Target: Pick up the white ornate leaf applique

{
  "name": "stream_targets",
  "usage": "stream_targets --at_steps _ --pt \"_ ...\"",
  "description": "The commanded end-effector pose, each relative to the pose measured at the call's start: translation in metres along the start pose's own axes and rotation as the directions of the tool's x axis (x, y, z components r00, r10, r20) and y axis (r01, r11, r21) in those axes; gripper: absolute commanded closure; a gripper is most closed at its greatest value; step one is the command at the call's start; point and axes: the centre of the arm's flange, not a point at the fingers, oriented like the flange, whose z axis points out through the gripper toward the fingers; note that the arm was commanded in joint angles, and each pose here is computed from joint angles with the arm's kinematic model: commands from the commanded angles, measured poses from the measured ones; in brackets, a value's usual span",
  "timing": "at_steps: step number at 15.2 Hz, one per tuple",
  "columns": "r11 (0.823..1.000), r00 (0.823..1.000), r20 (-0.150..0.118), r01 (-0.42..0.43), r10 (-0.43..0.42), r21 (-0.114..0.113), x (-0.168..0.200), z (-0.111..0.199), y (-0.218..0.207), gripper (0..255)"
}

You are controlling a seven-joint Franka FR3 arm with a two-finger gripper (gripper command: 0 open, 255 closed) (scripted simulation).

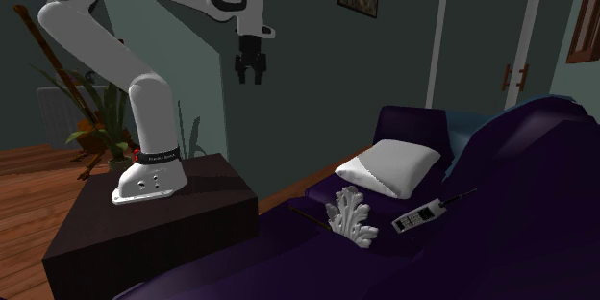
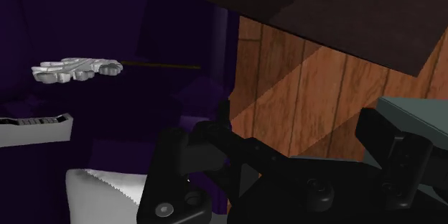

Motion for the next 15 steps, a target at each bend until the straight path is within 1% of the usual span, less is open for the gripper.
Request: stream_targets --at_steps 1,8,15 --pt "0.999 0.999 0.008 0.034 -0.034 -0.010 0.000 0.017 0.017 0" --pt "0.989 0.989 0.040 0.142 -0.140 -0.038 0.009 0.071 0.086 0" --pt "0.967 0.967 0.075 0.248 -0.243 -0.062 0.023 0.124 0.156 0"
